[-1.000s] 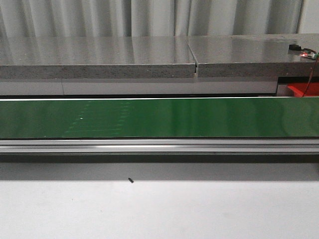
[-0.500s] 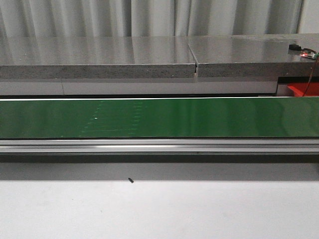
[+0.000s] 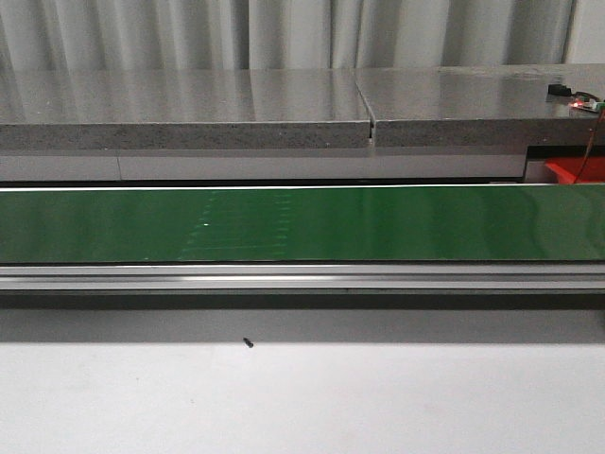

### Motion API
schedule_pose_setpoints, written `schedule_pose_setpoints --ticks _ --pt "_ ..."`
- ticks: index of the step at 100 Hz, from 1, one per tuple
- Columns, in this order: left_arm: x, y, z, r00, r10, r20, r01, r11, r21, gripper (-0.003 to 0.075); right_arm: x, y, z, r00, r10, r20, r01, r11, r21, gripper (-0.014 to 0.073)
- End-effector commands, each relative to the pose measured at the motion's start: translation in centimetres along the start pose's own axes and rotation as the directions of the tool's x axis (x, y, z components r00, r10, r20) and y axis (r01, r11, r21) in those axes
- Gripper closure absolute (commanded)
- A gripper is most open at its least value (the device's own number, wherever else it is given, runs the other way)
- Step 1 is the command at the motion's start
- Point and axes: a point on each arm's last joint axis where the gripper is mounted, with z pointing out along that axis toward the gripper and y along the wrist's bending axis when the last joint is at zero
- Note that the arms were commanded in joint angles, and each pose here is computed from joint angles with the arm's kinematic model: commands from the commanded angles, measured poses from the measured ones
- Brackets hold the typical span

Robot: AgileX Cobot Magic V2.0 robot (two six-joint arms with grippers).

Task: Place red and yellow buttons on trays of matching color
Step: 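Carry the yellow button with the right gripper into the yellow tray and release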

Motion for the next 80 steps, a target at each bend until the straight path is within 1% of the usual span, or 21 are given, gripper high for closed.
schedule_pose_setpoints --ticks 1,16,56,80 --pt "-1.3 0.0 -0.3 0.996 -0.026 0.081 0.026 1.000 -0.003 0.0741 -1.0 -0.2 -0.8 0.997 -0.004 0.073 0.003 1.000 0.011 0.0379" --pt "-1.3 0.0 -0.3 0.996 -0.026 0.081 0.026 1.000 -0.003 0.0741 -1.0 -0.4 0.0 0.998 0.002 0.060 -0.003 1.000 0.013 0.0379" --pt "-1.3 0.0 -0.3 0.996 -0.026 0.081 0.026 1.000 -0.003 0.0741 -1.1 -0.4 0.1 0.998 0.003 0.070 -0.004 1.000 0.017 0.0379" --pt "-1.3 0.0 -0.3 0.996 -0.026 0.081 0.026 1.000 -0.003 0.0741 -0.8 -0.6 1.2 1.000 0.010 0.023 -0.010 1.000 0.011 0.0379"
